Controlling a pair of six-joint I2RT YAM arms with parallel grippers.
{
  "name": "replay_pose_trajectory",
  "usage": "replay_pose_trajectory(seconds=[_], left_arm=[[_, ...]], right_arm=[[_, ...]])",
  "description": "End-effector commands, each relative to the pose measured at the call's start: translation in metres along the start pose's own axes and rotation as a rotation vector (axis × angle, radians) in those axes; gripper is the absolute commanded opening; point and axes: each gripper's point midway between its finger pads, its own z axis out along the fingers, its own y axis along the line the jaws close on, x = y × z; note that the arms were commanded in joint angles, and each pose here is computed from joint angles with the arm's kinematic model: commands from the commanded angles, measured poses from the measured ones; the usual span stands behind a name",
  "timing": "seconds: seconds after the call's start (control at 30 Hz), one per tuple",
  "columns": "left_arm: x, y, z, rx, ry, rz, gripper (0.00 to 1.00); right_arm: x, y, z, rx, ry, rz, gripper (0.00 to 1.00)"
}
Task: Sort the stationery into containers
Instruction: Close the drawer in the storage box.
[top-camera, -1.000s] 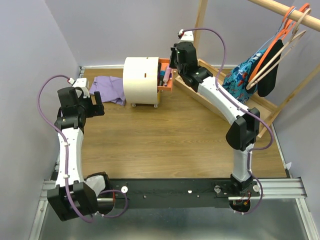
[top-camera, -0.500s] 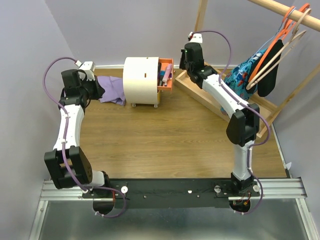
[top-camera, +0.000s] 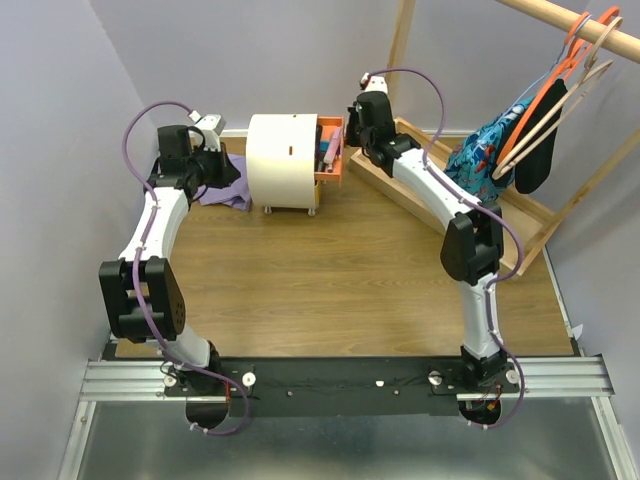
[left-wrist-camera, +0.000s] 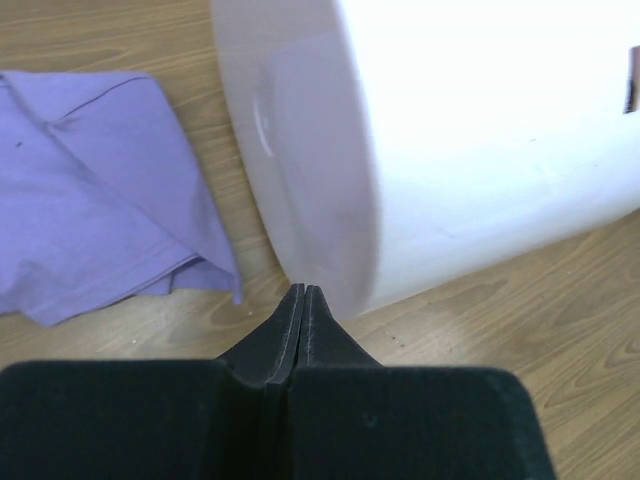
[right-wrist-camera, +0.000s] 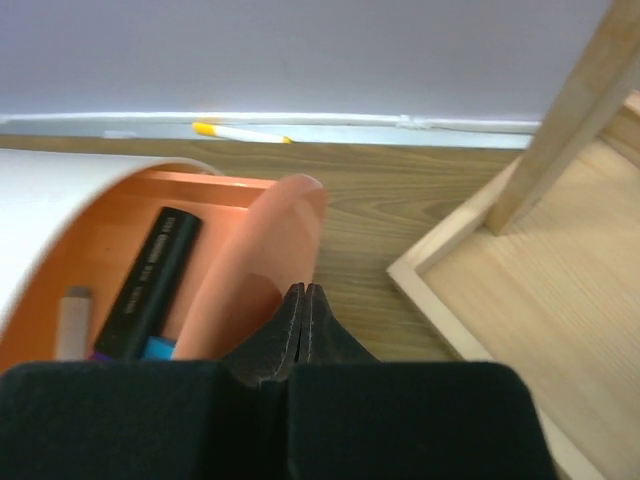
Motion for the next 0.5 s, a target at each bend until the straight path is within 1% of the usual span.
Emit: replay_pose_trajectory(seconds=[0.0,0.07,0.1,0.2,0.37,0.4,0.43,0.47], left_arm=[[-0.012,-0.017,0.006,0.052,-0.019,0.058,0.00],[-0.010,-0.019,0.006,0.055,-0.013,0.056,0.00],[-0.009,-0.020,0.005,0.056,-0.011,0.058,0.00],[-0.006,-0.021,0.001,0.051,-0.009,0.069,0.00],[0.001,-0.021,-0.005,0.036,0.004,0.066,0.00],[0.000,-0.017,-0.008,0.004,0.004,0.065,0.00],[0.000,-0.013,-0.012,-0.033,0.007,0.063,0.02],[-0.002,-0.008,-0.017,-0.075,0.010,0.064,0.19]], right_arm=[[0.011,0.061,-0.005,-0.142,0.029,0.017,0.01],[0.012,0.076,-0.007,-0.169,0.028,0.021,0.01],[0.021,0.088,-0.008,-0.188,0.041,0.015,0.00],[0.029,0.108,-0.009,-0.215,0.049,0.013,0.01],[0.039,0.117,-0.012,-0.226,0.071,0.019,0.01],[0.038,0.111,-0.011,-0.192,0.064,0.018,0.01],[0.033,0.107,-0.014,-0.171,0.054,0.009,0.01],[0.018,0.101,-0.025,-0.147,0.032,0.006,0.01]])
